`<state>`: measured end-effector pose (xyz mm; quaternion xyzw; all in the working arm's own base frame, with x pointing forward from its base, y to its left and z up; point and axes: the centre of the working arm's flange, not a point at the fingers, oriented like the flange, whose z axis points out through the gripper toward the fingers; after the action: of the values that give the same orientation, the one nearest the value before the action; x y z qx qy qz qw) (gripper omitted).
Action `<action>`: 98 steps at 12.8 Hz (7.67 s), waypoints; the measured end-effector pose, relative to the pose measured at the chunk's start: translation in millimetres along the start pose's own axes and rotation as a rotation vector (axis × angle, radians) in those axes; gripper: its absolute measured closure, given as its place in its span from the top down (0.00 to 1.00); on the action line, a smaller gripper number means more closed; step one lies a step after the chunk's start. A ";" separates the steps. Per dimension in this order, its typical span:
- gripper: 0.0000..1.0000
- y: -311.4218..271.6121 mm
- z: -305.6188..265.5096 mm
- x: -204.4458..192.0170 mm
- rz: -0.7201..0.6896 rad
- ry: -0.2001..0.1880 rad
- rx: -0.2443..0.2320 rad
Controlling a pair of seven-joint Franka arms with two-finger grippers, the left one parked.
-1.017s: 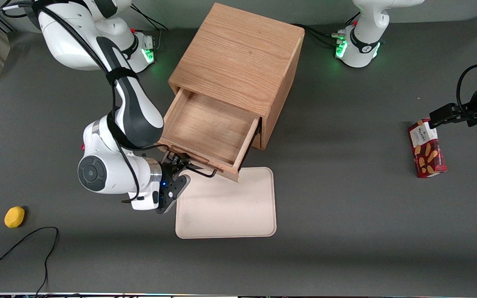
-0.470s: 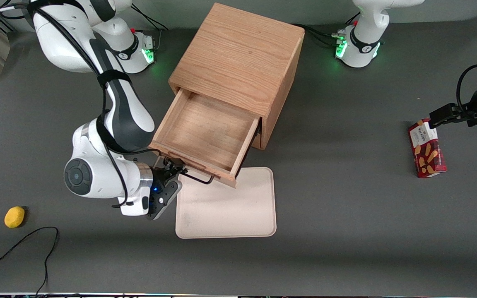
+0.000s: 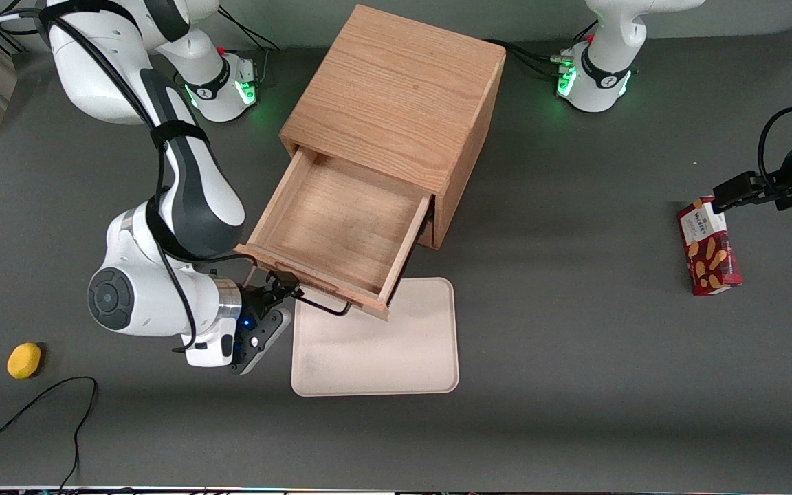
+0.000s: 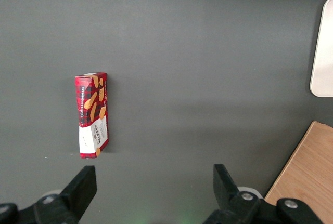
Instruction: Open upper drawer
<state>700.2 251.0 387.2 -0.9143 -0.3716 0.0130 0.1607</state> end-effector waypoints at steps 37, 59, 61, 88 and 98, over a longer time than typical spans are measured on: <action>1.00 33.4 6.1 4.1 0.031 0.071 -0.012; 1.00 43.2 -12.1 -3.9 0.036 0.043 0.022; 1.00 39.7 -12.6 -4.5 0.030 0.024 0.029; 1.00 59.8 -175.8 -250.8 0.714 -0.181 -0.159; 1.00 8.1 -195.5 -267.1 0.851 -0.055 -0.216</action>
<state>540.4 7.4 544.5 -0.9968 0.0349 0.0635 0.0346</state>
